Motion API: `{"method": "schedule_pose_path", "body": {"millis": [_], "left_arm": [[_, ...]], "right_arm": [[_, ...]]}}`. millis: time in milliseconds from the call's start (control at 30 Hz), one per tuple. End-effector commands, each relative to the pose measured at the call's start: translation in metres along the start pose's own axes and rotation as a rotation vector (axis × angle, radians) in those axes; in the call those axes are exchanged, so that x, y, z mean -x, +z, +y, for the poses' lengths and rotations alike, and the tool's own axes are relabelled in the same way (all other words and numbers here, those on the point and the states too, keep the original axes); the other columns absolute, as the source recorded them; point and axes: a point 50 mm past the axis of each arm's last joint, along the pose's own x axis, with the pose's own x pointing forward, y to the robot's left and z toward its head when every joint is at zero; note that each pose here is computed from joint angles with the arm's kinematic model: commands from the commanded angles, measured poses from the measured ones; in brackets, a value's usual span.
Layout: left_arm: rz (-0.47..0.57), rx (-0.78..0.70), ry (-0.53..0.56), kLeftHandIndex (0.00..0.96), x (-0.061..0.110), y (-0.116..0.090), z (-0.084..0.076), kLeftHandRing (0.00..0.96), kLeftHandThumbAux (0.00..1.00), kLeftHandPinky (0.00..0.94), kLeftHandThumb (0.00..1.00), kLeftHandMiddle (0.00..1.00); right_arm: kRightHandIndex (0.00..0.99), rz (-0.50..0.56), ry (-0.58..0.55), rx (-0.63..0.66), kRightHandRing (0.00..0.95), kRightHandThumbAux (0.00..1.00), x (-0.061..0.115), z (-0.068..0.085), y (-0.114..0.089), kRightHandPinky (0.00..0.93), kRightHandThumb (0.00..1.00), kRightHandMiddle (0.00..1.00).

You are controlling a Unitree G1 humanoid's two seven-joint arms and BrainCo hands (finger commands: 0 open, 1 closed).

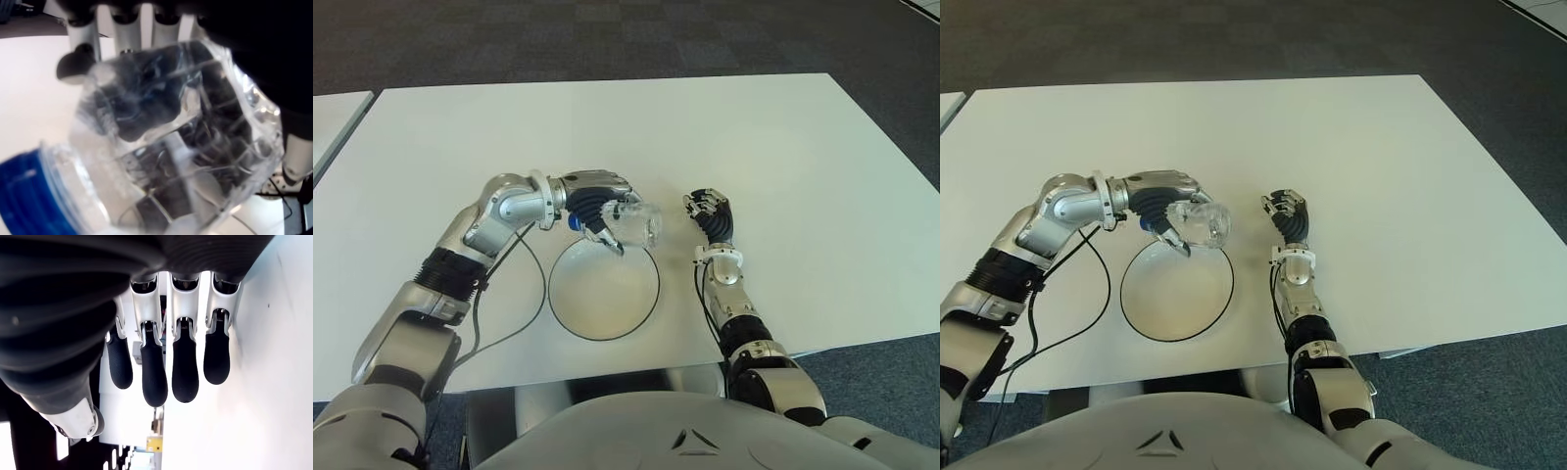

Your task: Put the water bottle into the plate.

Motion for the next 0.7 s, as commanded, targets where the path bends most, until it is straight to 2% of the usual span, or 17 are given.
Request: {"method": "schedule_pose_path", "body": {"millis": [33, 167, 333, 700], "left_arm": [[-0.074, -0.076, -0.026, 0.4, -0.003, 0.002, -0.011, 0.864, 0.668, 0.84, 0.853, 0.539], [-0.141, -0.136, -0.027, 0.399, -0.004, 0.006, -0.019, 0.862, 0.668, 0.849, 0.852, 0.54], [-0.211, -0.212, -0.043, 0.399, -0.008, 0.014, -0.05, 0.864, 0.668, 0.871, 0.852, 0.543], [-0.234, -0.382, -0.018, 0.4, -0.006, 0.016, -0.066, 0.868, 0.668, 0.881, 0.853, 0.547]], "right_arm": [[0.428, 0.027, 0.001, -0.01, 0.569, 0.731, 0.002, 0.001, -0.006, 0.554, 0.707, 0.56], [0.428, 0.018, -0.004, -0.015, 0.568, 0.731, 0.003, 0.001, -0.005, 0.554, 0.707, 0.554], [0.428, 0.014, -0.008, -0.011, 0.567, 0.731, 0.004, 0.001, -0.005, 0.535, 0.707, 0.552], [0.427, 0.021, -0.004, -0.008, 0.567, 0.731, 0.003, 0.0, -0.006, 0.538, 0.707, 0.556]]}}
